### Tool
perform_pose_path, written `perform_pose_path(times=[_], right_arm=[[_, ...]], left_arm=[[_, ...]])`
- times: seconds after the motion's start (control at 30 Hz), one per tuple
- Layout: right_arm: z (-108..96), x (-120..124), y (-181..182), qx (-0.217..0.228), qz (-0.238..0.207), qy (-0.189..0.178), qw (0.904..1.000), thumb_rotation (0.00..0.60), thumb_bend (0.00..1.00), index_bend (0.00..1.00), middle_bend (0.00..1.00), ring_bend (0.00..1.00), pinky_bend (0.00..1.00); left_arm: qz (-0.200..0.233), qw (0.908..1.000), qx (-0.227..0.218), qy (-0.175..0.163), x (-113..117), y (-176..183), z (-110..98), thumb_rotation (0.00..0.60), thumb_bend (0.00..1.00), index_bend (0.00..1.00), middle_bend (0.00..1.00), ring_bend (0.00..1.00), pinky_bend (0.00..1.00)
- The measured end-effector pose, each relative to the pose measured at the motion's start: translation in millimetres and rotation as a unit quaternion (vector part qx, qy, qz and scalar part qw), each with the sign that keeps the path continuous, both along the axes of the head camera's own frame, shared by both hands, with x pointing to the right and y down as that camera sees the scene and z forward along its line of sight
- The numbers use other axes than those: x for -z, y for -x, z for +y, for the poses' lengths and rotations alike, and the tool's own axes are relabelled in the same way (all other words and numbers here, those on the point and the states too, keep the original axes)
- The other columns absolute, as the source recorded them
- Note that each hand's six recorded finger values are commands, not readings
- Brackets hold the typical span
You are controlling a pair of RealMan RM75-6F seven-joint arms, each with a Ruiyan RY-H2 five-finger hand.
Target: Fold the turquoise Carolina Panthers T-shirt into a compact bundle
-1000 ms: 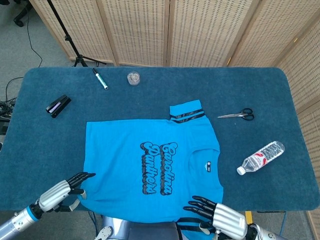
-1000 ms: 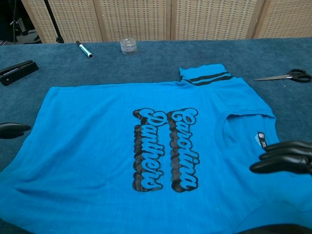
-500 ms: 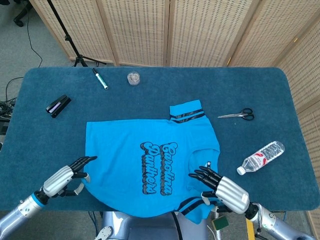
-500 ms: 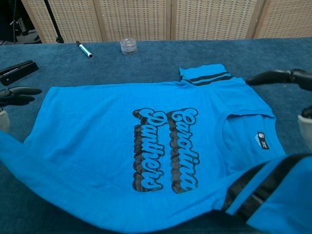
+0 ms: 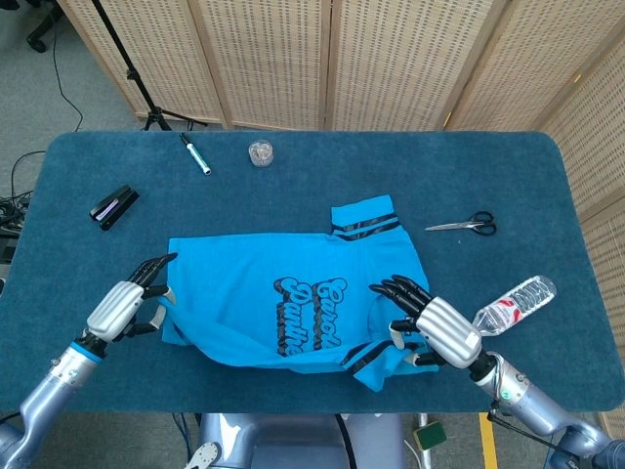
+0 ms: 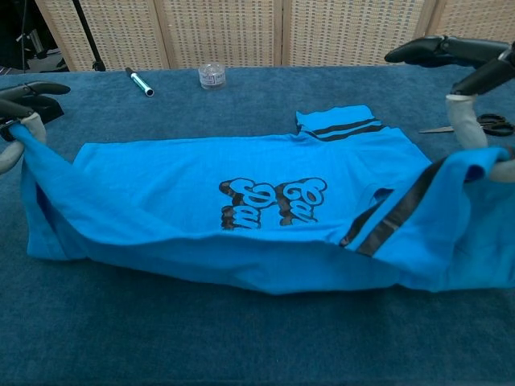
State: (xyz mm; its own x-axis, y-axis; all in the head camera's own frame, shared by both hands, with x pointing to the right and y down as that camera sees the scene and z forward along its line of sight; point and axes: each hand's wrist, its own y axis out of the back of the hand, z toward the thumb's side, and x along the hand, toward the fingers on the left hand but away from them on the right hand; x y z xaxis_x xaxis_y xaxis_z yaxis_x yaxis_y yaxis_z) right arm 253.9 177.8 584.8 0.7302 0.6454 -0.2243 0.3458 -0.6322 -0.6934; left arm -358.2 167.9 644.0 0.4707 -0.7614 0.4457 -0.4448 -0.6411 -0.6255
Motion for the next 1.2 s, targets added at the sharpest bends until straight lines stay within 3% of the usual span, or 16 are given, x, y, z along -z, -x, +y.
perform_pose_path(times=[0.43, 0.67, 1.2], right_arm=[[-80.3, -25.2, 37.4, -0.064, 0.033, 0.05, 0.9962, 0.6, 0.49, 0.68, 0.08, 0.0, 0.0], [-121.0, -47.5, 57.2, -0.094, 0.062, 0.064, 0.9916, 0.6, 0.49, 0.68, 0.08, 0.0, 0.0], [-165.8, -78.2, 77.7, -0.118, 0.1, 0.073, 0.9852, 0.6, 0.49, 0.68, 0.08, 0.0, 0.0]], left_arm=[[-0.061, 0.9971, 0.046, 0.002, -8.9, -6.8, -58.4, 0.6, 0.64, 0.79, 0.0, 0.0, 0.0], [-0.077, 0.9945, 0.069, 0.01, -18.5, -9.7, -74.4, 0.6, 0.64, 0.79, 0.0, 0.0, 0.0], [-0.107, 0.9889, 0.102, 0.014, -45.4, -1.2, -93.7, 0.6, 0.64, 0.79, 0.0, 0.0, 0.0]])
